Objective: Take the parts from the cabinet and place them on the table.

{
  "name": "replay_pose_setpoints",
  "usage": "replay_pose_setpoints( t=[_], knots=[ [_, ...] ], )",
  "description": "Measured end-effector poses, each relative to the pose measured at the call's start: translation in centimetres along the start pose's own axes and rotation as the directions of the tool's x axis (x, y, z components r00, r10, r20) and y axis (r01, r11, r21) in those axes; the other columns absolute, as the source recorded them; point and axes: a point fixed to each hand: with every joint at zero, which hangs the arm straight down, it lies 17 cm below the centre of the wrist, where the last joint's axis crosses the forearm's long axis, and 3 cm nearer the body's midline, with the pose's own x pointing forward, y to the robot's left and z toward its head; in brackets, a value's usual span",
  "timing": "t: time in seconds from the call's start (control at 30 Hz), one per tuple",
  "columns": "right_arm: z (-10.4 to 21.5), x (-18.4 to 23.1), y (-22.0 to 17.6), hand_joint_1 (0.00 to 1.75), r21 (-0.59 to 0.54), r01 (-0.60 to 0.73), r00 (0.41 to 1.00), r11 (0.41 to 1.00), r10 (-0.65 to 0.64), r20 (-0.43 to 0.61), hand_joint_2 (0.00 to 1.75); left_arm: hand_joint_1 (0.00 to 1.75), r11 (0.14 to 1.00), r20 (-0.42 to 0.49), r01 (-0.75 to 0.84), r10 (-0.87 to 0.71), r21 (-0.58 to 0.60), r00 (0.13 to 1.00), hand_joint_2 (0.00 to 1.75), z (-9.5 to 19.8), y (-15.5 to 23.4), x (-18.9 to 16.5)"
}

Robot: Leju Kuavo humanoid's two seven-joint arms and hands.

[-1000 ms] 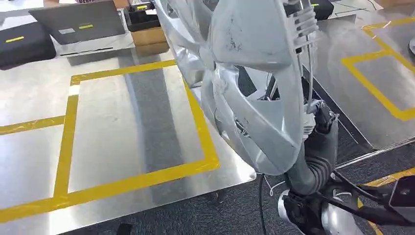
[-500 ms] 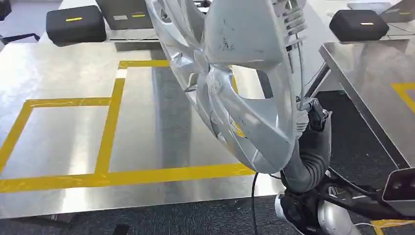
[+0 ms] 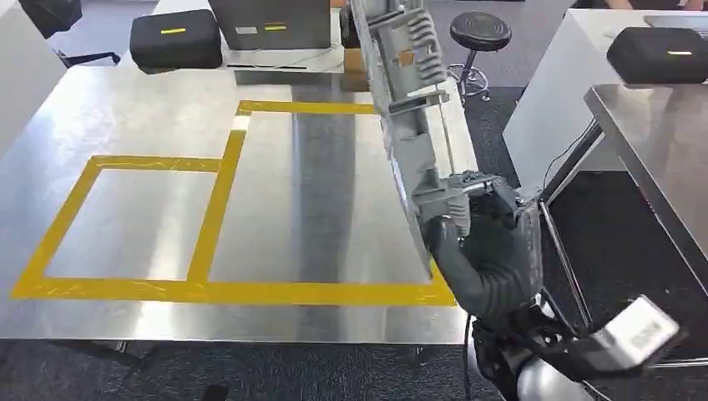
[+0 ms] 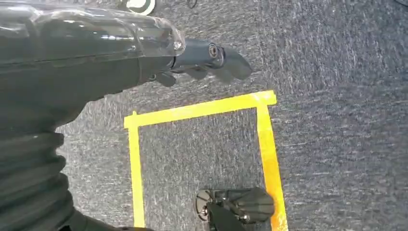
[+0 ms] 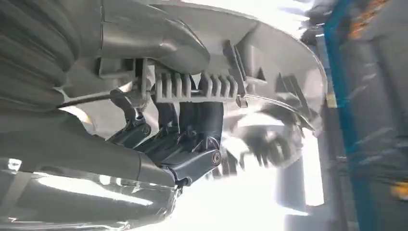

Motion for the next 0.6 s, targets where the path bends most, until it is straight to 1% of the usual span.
replay_pose_setpoints(
  t=[0.1, 0.17, 0.23, 0.3, 0.33, 0.37, 0.47, 0.6],
  knots=[
    [0.2, -3.8, 1.6, 1.75, 0.026, 0.005, 0.996, 1.000, -0.003, -0.089, 1.75, 0.00, 1.000, 0.000, 0.007, -0.007, -0.009, 1.000, 1.75, -0.1, -0.2, 0.3],
    [-0.1, -5.9, 2.2, 1.75, 0.036, -0.042, 0.991, 0.998, 0.046, -0.126, 1.75, 0.00, 1.000, 0.009, 0.011, -0.011, -0.021, 1.000, 1.75, -0.1, -0.5, 1.0],
    [-0.6, -8.1, 2.5, 1.75, 0.046, -0.225, 0.964, 0.973, 0.230, -0.134, 1.75, 0.00, 0.999, 0.020, 0.026, -0.025, -0.045, 0.999, 1.75, 0.0, -1.3, 1.8],
    [-1.4, -10.0, 2.8, 1.75, 0.066, -0.408, 0.903, 0.910, 0.414, -0.120, 1.75, 0.00, 0.996, 0.033, 0.054, -0.052, -0.066, 0.998, 1.75, -0.1, -1.9, 2.6],
    [-1.8, -11.4, 3.0, 1.75, 0.088, -0.471, 0.870, 0.878, 0.479, -0.121, 1.75, 0.00, 0.995, 0.038, 0.067, -0.064, -0.077, 0.997, 1.75, 0.0, -2.2, 3.1],
    [-2.2, -12.5, 3.3, 1.75, 0.114, -0.506, 0.847, 0.855, 0.518, -0.121, 1.75, 0.00, 0.993, 0.043, 0.076, -0.072, -0.085, 0.996, 1.75, -0.1, -2.4, 3.5],
    [-3.0, -16.8, 3.8, 1.75, 0.201, -0.549, 0.798, 0.811, 0.580, -0.163, 1.75, 0.00, 0.989, 0.063, 0.109, -0.103, -0.099, 0.993, 1.75, -0.1, -2.8, 4.5],
    [-2.3, -21.5, 4.9, 1.75, 0.312, -0.563, 0.747, 0.765, 0.633, -0.205, 1.75, 0.00, 0.985, 0.085, 0.131, -0.122, -0.109, 0.989, 1.75, -0.1, -3.1, 5.4]
  ],
)
